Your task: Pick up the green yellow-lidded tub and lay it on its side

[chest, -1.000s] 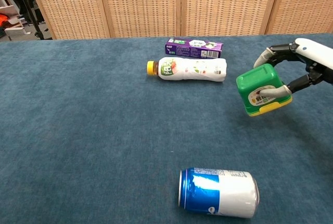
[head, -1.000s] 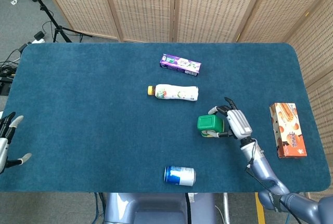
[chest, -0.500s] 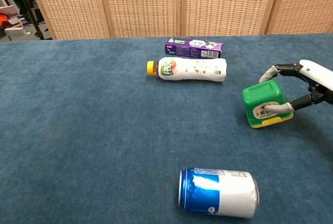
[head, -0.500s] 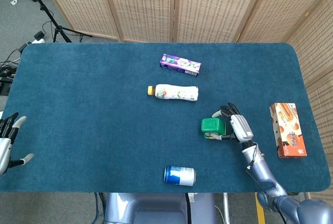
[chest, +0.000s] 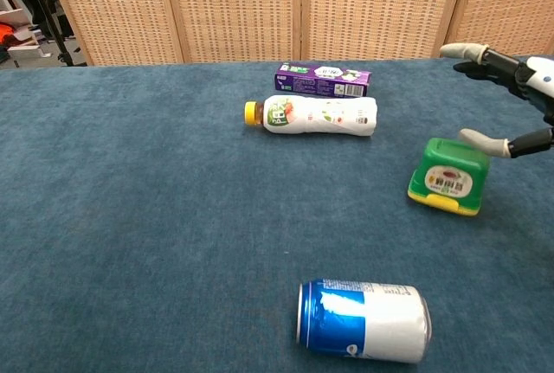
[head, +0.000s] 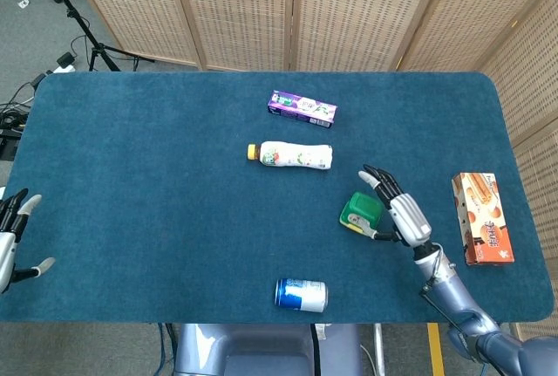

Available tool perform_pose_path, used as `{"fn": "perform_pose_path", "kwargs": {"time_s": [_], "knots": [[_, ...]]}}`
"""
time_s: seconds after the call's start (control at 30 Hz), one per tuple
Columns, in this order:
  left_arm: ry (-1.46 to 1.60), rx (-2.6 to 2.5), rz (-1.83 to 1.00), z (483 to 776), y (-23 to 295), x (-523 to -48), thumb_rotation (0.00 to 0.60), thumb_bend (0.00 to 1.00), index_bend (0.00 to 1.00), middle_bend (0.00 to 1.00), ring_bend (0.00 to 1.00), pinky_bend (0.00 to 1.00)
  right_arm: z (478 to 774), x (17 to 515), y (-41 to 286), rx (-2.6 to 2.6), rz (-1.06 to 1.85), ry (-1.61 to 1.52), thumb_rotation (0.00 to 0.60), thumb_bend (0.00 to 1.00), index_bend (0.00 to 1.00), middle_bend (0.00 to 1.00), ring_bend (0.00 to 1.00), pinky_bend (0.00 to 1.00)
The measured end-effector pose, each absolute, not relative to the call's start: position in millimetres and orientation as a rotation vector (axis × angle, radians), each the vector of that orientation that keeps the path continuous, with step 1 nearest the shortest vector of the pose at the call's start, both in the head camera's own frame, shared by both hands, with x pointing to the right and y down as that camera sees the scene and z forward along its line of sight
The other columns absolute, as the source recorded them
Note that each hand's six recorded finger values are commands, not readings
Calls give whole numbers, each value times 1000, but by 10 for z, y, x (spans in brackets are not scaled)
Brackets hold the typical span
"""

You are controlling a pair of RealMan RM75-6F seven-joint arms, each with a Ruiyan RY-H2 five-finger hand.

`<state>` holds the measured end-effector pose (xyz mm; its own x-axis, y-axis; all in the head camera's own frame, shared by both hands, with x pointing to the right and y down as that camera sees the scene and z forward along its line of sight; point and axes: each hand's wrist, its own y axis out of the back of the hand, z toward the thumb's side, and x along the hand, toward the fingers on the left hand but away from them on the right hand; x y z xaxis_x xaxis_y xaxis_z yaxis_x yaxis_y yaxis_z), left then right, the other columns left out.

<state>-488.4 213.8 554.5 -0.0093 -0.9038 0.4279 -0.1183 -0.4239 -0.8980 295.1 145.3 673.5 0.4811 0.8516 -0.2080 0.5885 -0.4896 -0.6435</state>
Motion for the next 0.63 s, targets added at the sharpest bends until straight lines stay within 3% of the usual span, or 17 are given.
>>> {"fn": "perform_pose_path", "kwargs": {"time_s": [0.07, 0.2, 0.63], "knots": [[1081, -1604, -1497, 5538, 2141, -4883, 600, 0, 0, 0, 0, 0, 6650, 2954, 1459, -2225, 699, -1176, 600, 344, 0, 0, 0, 0], [1084, -1604, -1493, 5525, 2145, -4885, 600, 0, 0, 0, 0, 0, 6447, 2995, 1492, -2164, 721, -1118, 600, 19, 0, 0, 0, 0], [1098, -1565, -1486, 5490, 2143, -4901, 600, 0, 0, 0, 0, 0, 6072, 3535, 1771, -1731, 1093, -877, 600, 0, 0, 0, 0, 0]]}}
